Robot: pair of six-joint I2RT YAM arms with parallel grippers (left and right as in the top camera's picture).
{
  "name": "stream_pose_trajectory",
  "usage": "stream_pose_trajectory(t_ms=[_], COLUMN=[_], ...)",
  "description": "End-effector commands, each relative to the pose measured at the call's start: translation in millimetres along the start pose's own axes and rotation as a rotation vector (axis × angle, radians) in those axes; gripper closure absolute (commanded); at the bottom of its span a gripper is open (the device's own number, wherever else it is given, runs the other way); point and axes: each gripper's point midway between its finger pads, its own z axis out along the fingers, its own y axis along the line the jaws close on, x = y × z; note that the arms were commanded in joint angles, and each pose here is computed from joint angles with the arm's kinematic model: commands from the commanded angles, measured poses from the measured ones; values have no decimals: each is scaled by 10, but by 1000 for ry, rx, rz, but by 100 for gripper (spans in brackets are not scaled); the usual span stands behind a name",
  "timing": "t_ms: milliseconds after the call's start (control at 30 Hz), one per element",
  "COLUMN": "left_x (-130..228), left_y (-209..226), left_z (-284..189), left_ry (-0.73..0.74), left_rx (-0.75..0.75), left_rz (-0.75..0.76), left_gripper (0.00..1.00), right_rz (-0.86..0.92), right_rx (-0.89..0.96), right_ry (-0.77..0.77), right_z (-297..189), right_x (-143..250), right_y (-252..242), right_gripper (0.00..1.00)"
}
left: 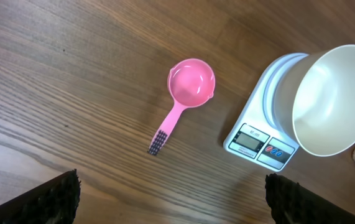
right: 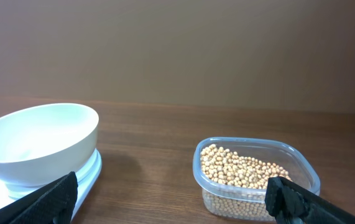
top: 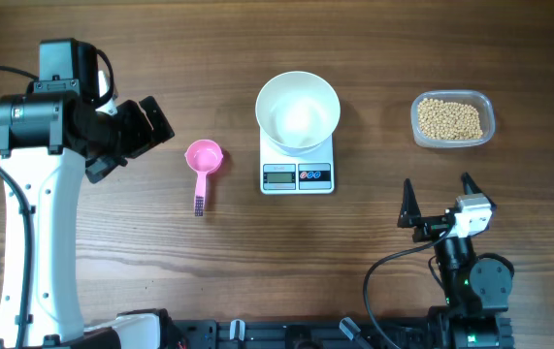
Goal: Scoop item into bowl and weigh 150g on scale
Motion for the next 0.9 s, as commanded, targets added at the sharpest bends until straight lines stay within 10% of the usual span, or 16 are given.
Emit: stream_pose_trajectory(t_ms=[0, 867], left_x=[18, 302], left_y=[51, 90], left_z=[28, 607], left_ry=[15, 109], left_rx=[-17, -45], left_rz=[-23, 18], left_gripper=[0, 0], right_rz=[-12, -12], right_rx=[13, 13], right_ry=[-2, -2], right_z=[-1, -1], right_x=[-2, -2], right_y=[-23, -23], right_gripper=[0, 0])
